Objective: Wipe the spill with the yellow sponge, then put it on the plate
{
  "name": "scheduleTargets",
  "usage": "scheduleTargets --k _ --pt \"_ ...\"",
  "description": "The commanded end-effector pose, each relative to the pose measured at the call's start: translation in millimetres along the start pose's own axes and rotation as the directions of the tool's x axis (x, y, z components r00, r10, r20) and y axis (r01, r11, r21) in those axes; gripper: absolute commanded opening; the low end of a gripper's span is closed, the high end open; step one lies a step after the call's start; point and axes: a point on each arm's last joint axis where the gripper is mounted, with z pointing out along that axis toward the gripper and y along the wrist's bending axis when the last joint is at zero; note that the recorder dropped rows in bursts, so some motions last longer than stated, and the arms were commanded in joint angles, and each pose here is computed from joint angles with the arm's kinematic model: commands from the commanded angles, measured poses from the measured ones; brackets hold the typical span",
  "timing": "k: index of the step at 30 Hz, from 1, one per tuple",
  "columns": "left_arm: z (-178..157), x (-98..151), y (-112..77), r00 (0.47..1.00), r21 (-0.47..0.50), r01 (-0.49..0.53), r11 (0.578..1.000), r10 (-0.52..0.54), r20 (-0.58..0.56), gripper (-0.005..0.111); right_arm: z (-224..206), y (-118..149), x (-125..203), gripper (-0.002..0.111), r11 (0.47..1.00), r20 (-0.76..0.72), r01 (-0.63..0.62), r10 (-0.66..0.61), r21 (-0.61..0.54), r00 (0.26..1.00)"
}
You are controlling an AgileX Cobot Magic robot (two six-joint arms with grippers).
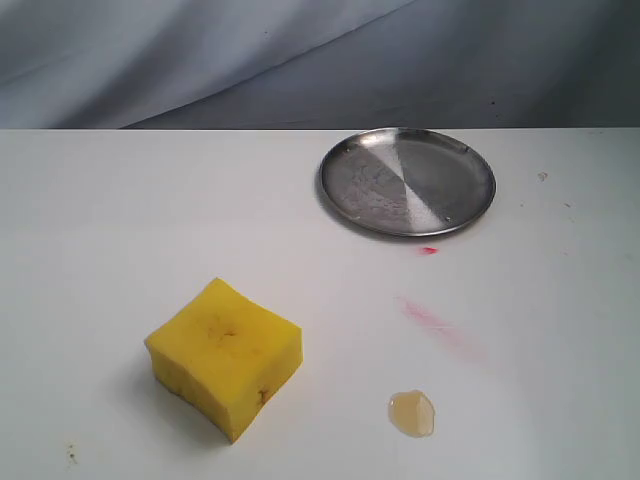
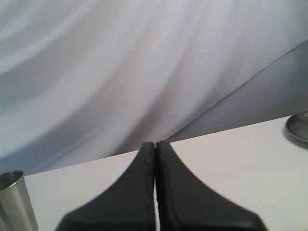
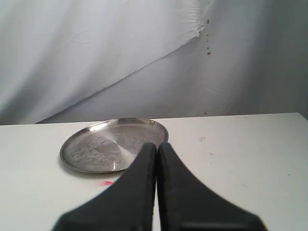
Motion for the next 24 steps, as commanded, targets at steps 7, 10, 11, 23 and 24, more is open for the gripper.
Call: scheduleTargets --k 7,10,11,23,24 --pt "0 -2 0.4 1.000 -0.004 0.015 1.000 -0.015 0.013 0.000 0 0 1 0.000 0.999 0.002 -0.050 0.050 0.001 0.999" --pt "0 -2 0.4 1.000 -0.004 0.015 1.000 -0.015 0.013 0.000 0 1 -1 0.000 0.989 0.025 -0.148 0.148 -0.012 0.989" --pt "0 -2 0.4 1.000 -0.004 0.015 1.000 -0.015 0.013 0.000 0 1 -3 0.000 0.968 0.039 -0.248 0.249 -0.025 0.968" --pt "0 -2 0.4 1.000 -0.004 0.015 1.000 -0.015 0.013 0.000 11 18 -49 0.000 0.954 -0.158 -0.279 0.261 -0.106 0.952" --pt "0 -2 0.4 1.000 -0.004 0.015 1.000 -0.015 0.013 0.000 16 21 -54 0.000 0.958 -0.191 -0.256 0.229 -0.132 0.955"
